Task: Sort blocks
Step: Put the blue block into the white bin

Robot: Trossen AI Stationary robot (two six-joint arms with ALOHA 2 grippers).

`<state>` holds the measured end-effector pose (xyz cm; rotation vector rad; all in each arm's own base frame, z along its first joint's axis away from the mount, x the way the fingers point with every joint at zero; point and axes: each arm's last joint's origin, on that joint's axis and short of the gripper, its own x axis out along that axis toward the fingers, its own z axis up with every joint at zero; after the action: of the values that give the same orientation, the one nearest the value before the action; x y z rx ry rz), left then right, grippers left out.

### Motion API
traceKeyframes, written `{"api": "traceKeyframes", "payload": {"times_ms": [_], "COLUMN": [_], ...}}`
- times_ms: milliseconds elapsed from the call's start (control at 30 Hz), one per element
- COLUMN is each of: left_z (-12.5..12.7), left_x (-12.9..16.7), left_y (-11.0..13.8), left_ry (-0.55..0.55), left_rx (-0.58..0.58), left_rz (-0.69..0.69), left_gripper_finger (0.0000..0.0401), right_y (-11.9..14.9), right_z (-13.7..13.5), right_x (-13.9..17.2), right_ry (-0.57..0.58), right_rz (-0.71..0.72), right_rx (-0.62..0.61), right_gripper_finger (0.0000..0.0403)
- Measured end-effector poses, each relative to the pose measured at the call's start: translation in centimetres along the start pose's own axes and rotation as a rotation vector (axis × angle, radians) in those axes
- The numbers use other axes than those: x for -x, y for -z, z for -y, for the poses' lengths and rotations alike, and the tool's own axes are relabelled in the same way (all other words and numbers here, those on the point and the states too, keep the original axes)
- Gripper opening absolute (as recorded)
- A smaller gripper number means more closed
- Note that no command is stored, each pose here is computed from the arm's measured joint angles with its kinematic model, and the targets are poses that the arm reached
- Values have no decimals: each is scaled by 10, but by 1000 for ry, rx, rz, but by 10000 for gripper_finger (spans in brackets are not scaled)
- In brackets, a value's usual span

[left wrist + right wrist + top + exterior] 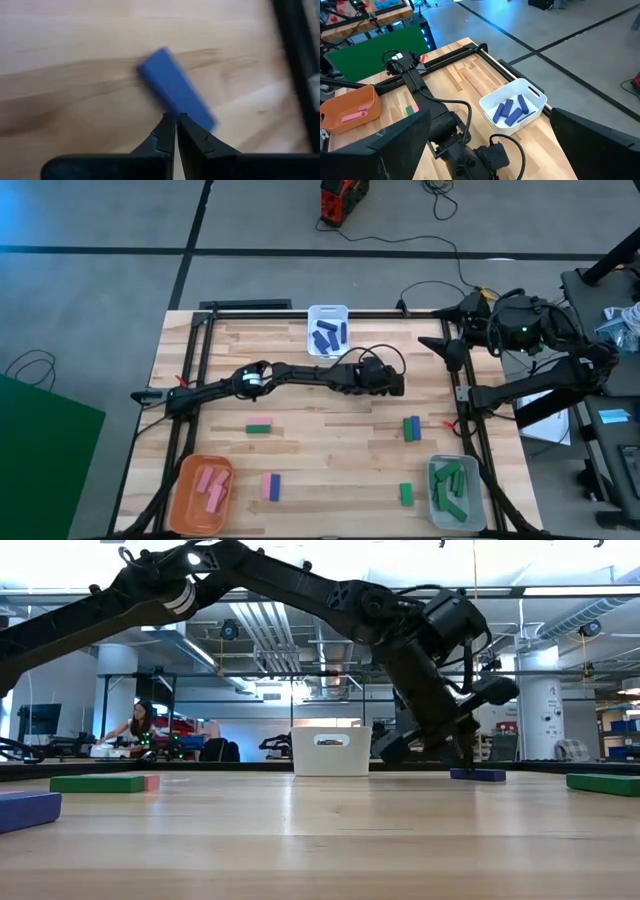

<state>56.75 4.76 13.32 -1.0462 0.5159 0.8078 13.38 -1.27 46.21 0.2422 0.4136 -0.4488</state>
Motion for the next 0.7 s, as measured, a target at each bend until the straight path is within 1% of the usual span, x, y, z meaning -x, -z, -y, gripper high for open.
{"api": "traceKeyframes", "payload": {"times_ms": [133, 200, 300, 333, 467, 600, 700], "left_z": [11, 10, 2, 2, 0, -4, -4], "left_x": [2, -2, -15, -16, -17, -16, -14], "left_y": [-5, -6, -1, -1, 0, 1, 2], "left_ry": [93, 111, 90, 99, 79, 33, 24], "left_rx": [22, 32, 59, 70, 80, 85, 91], "left_rz": [38, 49, 46, 56, 46, 25, -2], "left_gripper_finger": [0, 0, 0, 0, 0, 0, 0], "right_y": [0, 0, 1, 2, 3, 4, 4], "right_z": [0, 0, 0, 0, 1, 1, 1], "right_x": [0, 0, 0, 0, 0, -1, -1], "right_ry": [0, 1, 4, 6, 11, 14, 17], "right_rz": [-1, -3, -11, -16, -28, -34, -35], "right_rx": [1, 1, 5, 6, 9, 12, 14], "right_gripper_finger": [400, 400, 400, 400, 400, 400, 400]}}
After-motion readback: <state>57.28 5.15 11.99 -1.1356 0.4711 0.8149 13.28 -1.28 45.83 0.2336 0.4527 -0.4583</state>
